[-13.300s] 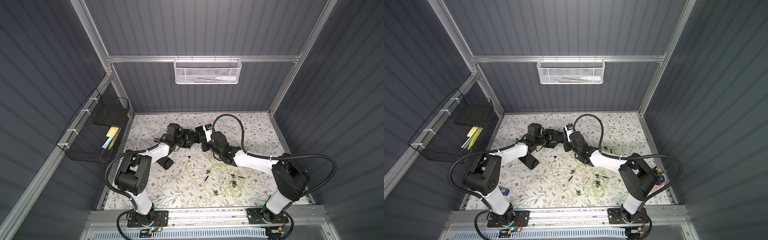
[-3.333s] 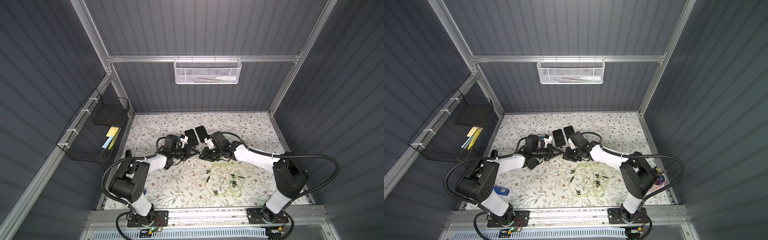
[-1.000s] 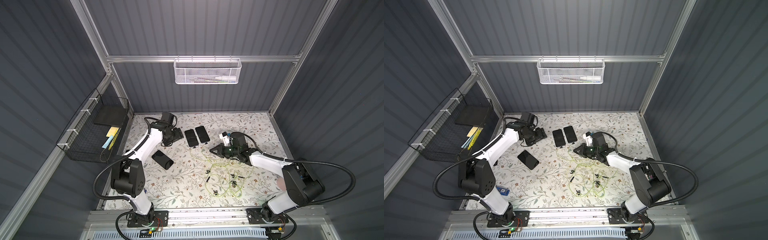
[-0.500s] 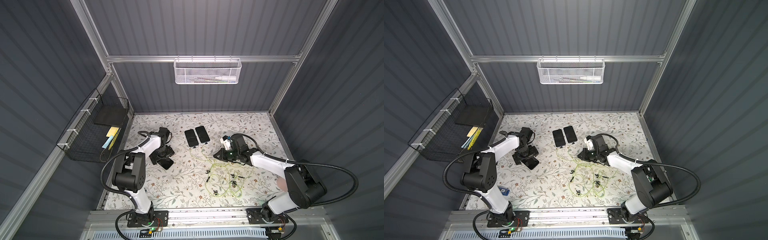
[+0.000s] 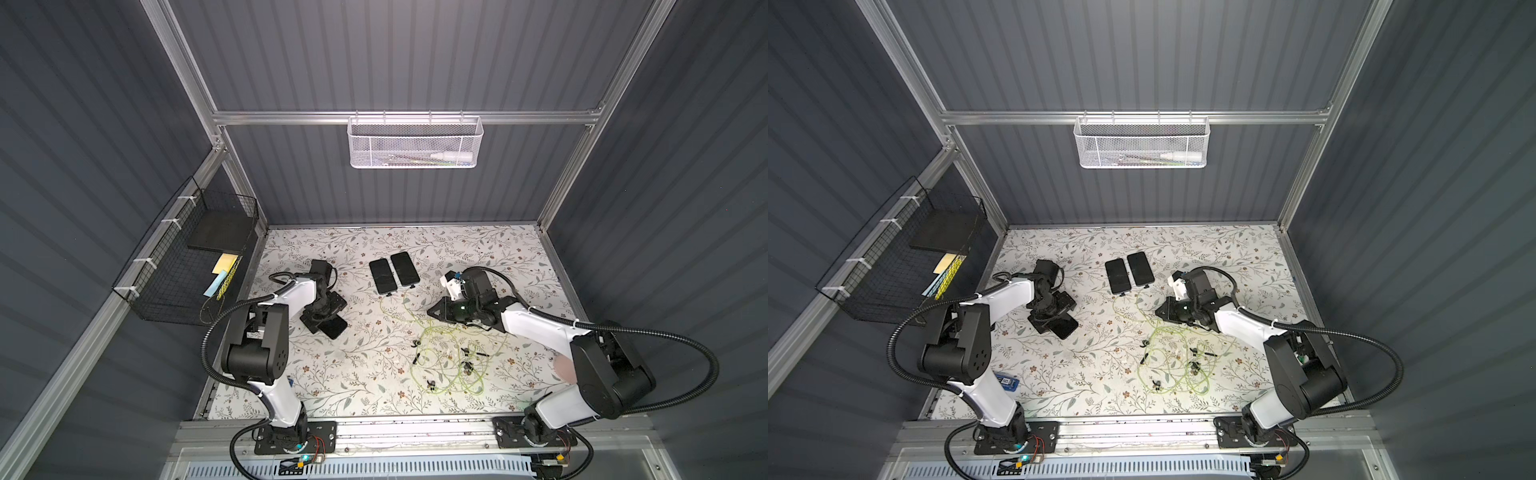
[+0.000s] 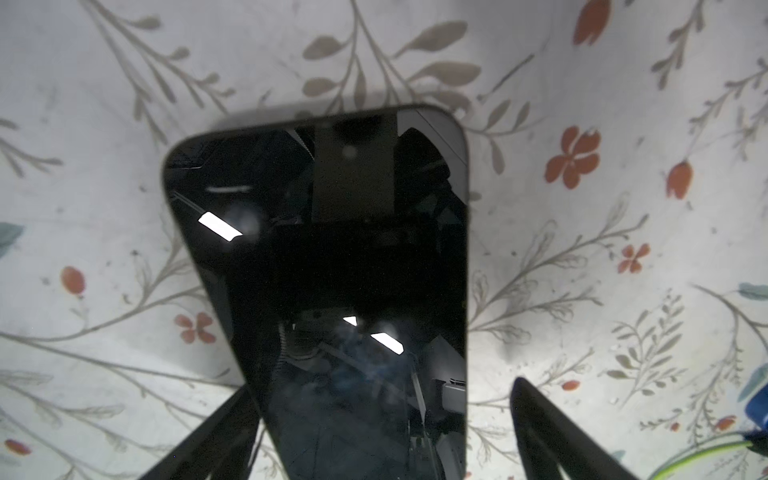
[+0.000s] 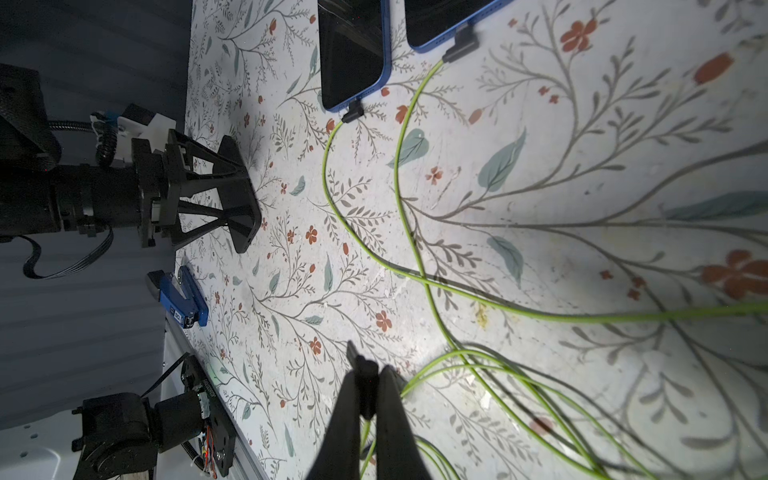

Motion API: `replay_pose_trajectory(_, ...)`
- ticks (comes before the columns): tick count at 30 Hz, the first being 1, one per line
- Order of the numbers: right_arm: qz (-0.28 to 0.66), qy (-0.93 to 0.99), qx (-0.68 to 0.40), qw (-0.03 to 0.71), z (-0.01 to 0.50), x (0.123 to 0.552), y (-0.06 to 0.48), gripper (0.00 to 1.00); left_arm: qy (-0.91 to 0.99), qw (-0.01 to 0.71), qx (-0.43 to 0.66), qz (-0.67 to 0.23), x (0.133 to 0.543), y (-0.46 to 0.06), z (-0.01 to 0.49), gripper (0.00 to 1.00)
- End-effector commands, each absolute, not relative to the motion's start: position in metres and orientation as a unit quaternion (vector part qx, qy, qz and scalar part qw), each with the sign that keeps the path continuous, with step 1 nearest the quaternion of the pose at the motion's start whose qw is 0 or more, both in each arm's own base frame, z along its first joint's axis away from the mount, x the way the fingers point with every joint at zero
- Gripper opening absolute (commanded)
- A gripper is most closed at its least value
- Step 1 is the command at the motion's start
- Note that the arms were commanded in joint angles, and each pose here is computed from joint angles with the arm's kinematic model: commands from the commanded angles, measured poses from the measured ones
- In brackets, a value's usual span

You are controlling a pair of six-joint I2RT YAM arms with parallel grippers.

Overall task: Plug wired earphones into phones
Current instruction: Pick up the phone at the center of the board.

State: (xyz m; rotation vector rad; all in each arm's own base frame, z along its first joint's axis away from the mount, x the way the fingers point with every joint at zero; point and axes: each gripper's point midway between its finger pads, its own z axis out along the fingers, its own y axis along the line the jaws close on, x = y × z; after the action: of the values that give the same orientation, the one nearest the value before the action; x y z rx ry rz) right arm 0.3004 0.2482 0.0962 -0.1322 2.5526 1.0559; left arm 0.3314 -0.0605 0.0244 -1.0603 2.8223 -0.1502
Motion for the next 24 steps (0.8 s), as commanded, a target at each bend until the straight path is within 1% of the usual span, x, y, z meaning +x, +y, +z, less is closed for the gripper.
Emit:
replay_pose_trajectory(1, 0.377, 0.906, -0.064, 0.181, 0.096, 0.293, 0.249, 0.00, 0.935, 0.027, -0.354, -0.001, 0.321, -0.050, 0.013, 0.88)
replay_pose_trajectory(3, 0.378, 0.905, -0.070, 0.183, 0.097, 0.293, 0.249, 0.00, 0.937, 0.007, -0.348, 0.018, 0.314, -0.047, 0.011, 0.85)
replay_pose_trajectory(10, 0.378, 0.905, -0.079, 0.178, 0.096, 0.293, 0.252, 0.00, 0.929, -0.029, -0.369, 0.020, 0.303, -0.051, -0.005, 0.87)
replay_pose_trajectory(13, 0.377, 0.905, -0.082, 0.181, 0.097, 0.293, 0.251, 0.00, 0.922, -0.021, -0.387, 0.020, 0.304, -0.050, -0.010, 0.80)
replay_pose_trajectory(18, 0.378, 0.903, -0.090, 0.181, 0.097, 0.290, 0.251, 0.00, 0.917, -0.021, -0.399, 0.009, 0.309, -0.054, -0.019, 0.76)
replay_pose_trajectory(21, 0.383, 0.900, -0.098, 0.181, 0.101, 0.288, 0.252, 0.01, 0.917, -0.024, -0.398, -0.014, 0.312, -0.063, -0.014, 0.75)
replay_pose_trajectory(24, 0.393, 0.893, -0.114, 0.189, 0.111, 0.284, 0.255, 0.01, 0.920, -0.031, -0.383, -0.072, 0.319, -0.083, 0.011, 0.72)
